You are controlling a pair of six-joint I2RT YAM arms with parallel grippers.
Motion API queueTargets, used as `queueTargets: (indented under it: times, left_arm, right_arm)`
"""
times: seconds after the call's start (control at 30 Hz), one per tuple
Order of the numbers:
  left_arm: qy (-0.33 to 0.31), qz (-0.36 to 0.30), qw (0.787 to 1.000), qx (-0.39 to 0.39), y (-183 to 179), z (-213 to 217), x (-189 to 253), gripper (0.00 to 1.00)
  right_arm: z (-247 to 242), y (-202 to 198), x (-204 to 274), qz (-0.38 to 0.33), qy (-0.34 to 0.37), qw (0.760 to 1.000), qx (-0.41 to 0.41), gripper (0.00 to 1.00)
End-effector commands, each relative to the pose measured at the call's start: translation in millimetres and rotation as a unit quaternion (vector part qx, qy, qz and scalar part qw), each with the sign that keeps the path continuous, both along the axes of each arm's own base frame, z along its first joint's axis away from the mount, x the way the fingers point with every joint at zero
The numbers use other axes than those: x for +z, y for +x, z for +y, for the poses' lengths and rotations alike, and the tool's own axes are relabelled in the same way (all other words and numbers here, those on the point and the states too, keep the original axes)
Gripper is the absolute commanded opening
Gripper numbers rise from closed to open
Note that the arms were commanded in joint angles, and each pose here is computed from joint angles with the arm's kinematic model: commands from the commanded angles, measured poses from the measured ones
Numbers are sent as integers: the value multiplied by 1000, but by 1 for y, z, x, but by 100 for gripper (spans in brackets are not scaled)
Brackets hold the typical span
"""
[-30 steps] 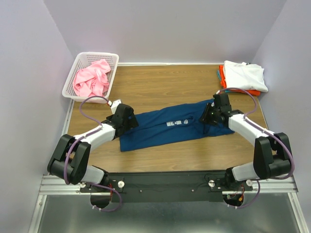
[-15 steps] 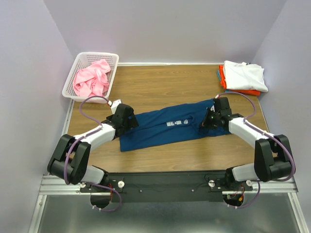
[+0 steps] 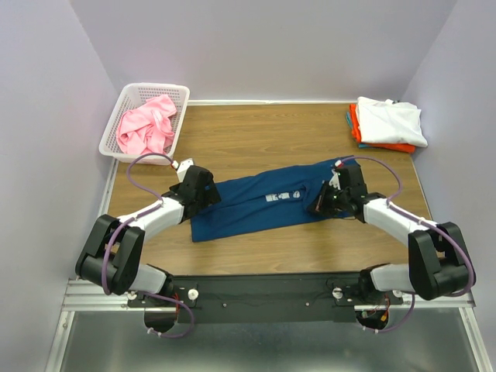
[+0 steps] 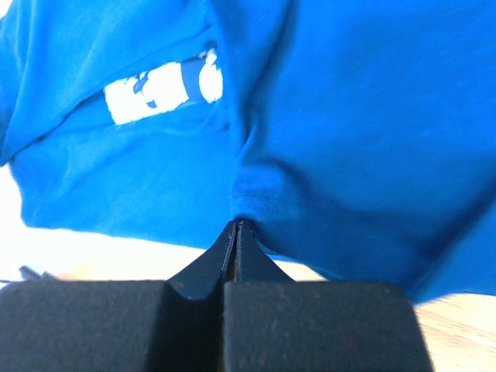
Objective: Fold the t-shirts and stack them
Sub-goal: Fold the tshirt
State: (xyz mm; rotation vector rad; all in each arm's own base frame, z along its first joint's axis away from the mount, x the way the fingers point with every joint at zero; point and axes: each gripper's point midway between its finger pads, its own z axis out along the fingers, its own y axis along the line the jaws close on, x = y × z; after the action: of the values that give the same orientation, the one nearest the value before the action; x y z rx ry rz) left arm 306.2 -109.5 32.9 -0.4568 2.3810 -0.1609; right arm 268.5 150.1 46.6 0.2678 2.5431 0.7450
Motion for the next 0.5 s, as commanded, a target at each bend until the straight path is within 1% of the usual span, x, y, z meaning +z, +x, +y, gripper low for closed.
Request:
queueTargets:
  times: [0.0,0.07,0.1,0.17,0.2,0.23,0.27,0.33,0.37,0.43,0.47]
  left_arm:
    - [-2,-13,1000,6,3,2,8,98]
    - [-3,-14,1000,7,2,3,9,98]
    - [-2,-14,1000,7,1,3,8,98]
    - [-4,-17,1000,7,1,3,10,98]
    - [-4,-17,1000,7,1,3,10,98]
    - [-4,-18,1000,7,1,3,11,98]
    - [-3,-17,1000,7,1,4,11,98]
    - [-4,-17,1000,8,1,4,12,98]
    - [-6,-17,1000,9,0,4,13,98]
    - [-10,-22,1000,11,1,3,17,98]
    - [-11,-21,999,23,2,4,20,98]
  right_arm:
    - [22,-7,10,-9,42,999,23,7]
    - [29,-12,9,-2,48,998,31,10]
    - [33,-15,8,-1,47,998,36,18]
    - [37,-19,8,4,47,998,37,28]
    - [39,-21,8,4,49,998,36,42]
    - [40,-23,11,4,54,998,34,61]
    - [42,-24,13,1,57,998,39,100]
    - [43,-30,16,2,59,997,47,100]
    - [45,-30,25,-10,65,996,54,100]
    - [40,-30,32,-20,54,997,55,100]
    - [33,-26,40,-33,37,998,42,100]
